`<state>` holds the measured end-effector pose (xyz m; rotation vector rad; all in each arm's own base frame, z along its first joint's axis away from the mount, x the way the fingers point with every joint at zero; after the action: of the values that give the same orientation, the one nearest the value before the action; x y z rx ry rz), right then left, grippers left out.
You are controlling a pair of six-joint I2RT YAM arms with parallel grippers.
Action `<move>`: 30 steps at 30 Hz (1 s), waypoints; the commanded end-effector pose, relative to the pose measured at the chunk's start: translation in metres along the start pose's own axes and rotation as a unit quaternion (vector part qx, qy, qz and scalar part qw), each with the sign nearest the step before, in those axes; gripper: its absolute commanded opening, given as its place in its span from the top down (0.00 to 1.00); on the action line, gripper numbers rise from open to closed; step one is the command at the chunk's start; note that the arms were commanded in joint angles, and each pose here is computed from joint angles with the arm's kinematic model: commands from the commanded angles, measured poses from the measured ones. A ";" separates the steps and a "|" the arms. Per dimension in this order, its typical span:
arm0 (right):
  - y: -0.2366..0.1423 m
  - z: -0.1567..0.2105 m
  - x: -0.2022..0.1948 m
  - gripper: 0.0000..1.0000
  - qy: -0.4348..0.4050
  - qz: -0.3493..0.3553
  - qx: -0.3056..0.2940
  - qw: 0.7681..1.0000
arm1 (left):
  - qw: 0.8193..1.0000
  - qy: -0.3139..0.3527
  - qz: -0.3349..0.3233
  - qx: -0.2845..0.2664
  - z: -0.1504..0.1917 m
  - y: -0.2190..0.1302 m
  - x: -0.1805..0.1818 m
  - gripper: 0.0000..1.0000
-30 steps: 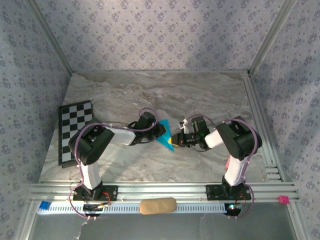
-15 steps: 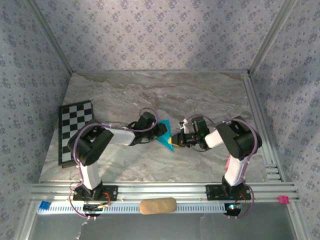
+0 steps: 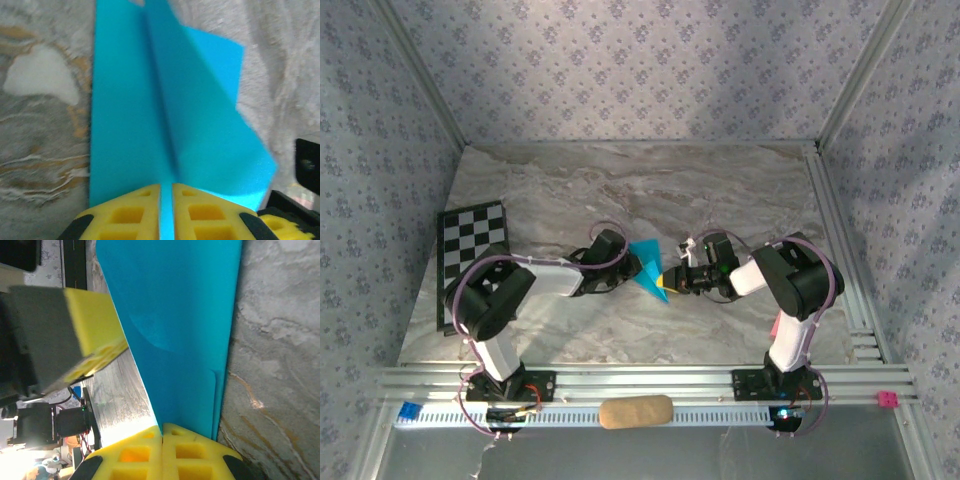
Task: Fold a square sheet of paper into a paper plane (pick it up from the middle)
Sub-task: Fourth fold the wing at the center of the table.
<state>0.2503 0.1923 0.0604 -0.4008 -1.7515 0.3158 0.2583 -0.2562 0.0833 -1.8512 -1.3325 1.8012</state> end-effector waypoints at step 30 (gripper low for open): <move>-0.004 0.011 -0.010 1.00 0.044 0.037 -0.003 0.998 | 0.998 -0.019 -0.067 0.009 0.015 -0.003 0.019 0.90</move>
<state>0.2488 0.1901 0.0616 -0.4341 -1.7223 0.3050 0.2527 -0.2567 0.0802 -1.7961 -1.3764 1.8125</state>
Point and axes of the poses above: each hand's point on the last joint's axis, 136 mm out from that joint toward the fingers, its own y axis out along the fingers, its own x axis along the line the jaws close on, z = x × y, the point moved 8 cm from there along -y, back along the fingers, and after that the axes turned 1 degree about -y, right-handed, at the moved point
